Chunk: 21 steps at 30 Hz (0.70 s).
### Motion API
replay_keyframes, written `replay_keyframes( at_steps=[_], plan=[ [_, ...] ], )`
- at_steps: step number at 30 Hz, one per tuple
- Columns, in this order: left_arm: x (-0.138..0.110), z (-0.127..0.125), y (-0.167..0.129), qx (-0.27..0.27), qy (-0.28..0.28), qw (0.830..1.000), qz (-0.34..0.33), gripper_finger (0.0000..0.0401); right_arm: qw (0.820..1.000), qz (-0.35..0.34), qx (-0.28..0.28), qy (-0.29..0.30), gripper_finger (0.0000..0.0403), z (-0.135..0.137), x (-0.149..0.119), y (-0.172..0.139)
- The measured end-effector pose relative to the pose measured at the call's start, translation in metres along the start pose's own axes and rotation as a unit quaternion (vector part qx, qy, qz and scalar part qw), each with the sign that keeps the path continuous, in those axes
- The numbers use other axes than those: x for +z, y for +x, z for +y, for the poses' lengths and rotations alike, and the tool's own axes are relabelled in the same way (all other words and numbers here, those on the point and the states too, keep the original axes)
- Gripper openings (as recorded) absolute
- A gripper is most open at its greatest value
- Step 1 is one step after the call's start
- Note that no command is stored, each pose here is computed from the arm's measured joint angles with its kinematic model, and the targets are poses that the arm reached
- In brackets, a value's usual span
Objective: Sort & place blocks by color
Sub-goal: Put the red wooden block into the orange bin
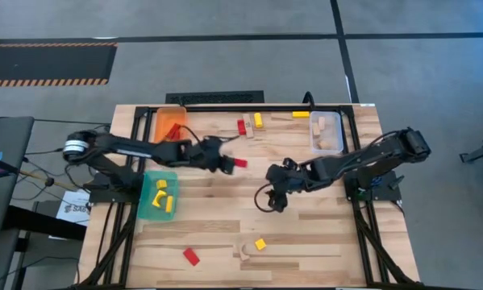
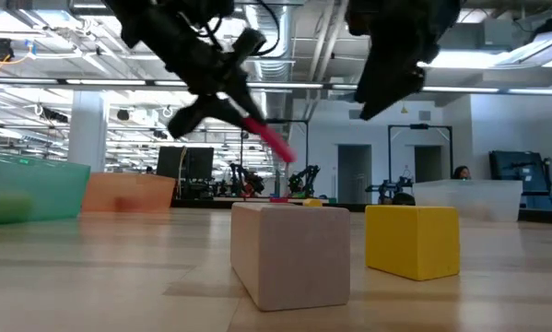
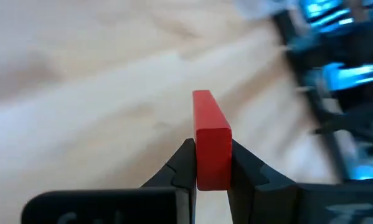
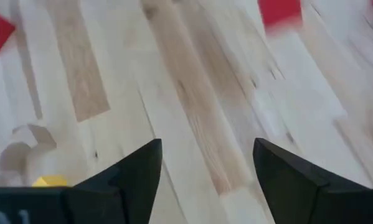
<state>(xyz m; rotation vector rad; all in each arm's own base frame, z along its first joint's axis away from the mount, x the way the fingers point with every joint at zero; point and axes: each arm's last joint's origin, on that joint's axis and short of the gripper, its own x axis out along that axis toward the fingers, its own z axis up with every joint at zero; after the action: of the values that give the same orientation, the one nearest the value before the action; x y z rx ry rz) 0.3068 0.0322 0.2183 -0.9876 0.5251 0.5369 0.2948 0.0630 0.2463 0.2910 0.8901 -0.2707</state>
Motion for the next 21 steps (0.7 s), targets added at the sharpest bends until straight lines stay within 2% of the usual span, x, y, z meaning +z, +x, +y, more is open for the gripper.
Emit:
replay_keyframes(
  at_steps=[3, 6, 13, 21],
  plan=[
    [0.021, 0.017, -0.026, 0.068, 0.029, 0.997, -0.03, 0.0027, 0.999, 0.008, 0.004, 0.033, 0.0269, 0.007, -0.007, -0.007],
    [0.043, 0.04, -0.053, 0.146, 0.043, 0.986, -0.063, 0.0027, 0.999, 0.012, 0.017, 0.047, 0.0269, 0.017, -0.014, -0.01],
    [0.08, 0.096, -0.106, 0.288, 0.021, 0.954, -0.074, 0.0028, 0.996, 0.019, 0.025, 0.078, 0.027, 0.03, -0.023, -0.008],
    [0.1, 0.13, -0.133, 0.353, 0.005, 0.931, -0.089, 0.0029, 0.994, 0.029, 0.023, 0.103, 0.027, 0.038, -0.031, -0.006]
  ],
)
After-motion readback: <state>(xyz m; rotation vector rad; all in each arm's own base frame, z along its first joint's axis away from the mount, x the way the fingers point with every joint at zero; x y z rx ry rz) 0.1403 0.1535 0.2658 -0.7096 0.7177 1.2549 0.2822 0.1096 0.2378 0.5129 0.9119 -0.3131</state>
